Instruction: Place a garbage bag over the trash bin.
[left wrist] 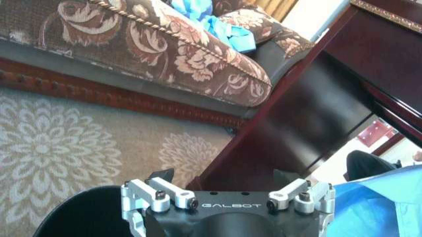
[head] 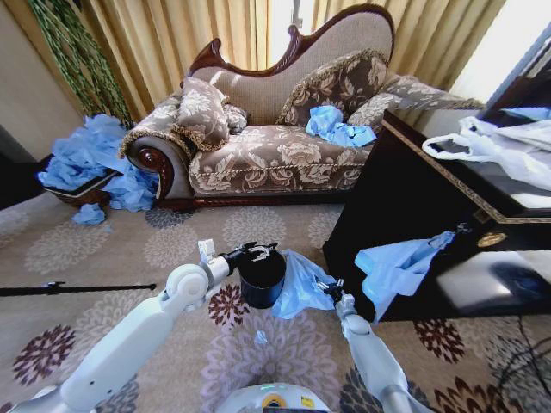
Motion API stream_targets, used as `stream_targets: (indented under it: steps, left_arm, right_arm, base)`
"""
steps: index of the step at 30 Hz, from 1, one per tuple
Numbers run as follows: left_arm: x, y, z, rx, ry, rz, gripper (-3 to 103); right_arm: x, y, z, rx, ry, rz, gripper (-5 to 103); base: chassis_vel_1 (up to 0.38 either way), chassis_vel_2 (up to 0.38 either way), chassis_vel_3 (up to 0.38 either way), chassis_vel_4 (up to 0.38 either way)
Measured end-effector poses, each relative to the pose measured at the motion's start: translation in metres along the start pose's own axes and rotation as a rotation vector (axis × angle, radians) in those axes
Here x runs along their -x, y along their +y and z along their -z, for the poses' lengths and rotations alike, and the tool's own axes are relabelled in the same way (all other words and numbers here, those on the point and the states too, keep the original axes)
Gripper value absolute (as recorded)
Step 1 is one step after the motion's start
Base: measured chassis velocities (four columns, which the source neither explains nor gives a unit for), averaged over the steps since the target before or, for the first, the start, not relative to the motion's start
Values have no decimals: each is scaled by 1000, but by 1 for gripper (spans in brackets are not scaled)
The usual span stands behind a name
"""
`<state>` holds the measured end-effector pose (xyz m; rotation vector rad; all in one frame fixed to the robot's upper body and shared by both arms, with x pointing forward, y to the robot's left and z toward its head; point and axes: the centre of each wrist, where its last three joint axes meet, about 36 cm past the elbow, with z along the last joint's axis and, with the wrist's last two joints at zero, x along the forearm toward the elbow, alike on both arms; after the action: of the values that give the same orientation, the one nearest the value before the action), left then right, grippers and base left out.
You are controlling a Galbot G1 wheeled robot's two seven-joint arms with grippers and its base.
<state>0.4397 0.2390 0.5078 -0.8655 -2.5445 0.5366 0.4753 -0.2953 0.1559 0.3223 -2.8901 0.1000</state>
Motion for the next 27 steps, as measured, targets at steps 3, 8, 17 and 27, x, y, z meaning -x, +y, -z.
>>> stream_targets:
  steps: [3, 8, 17, 27]
  left_arm:
    - [-1, 0, 1, 3, -1, 2, 100]
    - [0, 0, 2, 5, -3, 2, 100]
    - [1, -1, 1, 2, -4, -2, 100]
    - [-5, -6, -3, -4, -6, -6, 100]
  right_arm:
    - [-6, 2, -8, 33, 19, 1, 63]
    - [-12, 4, -14, 46, 29, -1, 47]
    - [-22, 9, -12, 35, 4, -5, 14]
    - [-30, 18, 9, 19, -75, -44, -2]
  base:
    - [0, 0, 0, 0]
    - [0, 0, 0, 0]
    - [0, 0, 0, 0]
    - [0, 0, 0, 0]
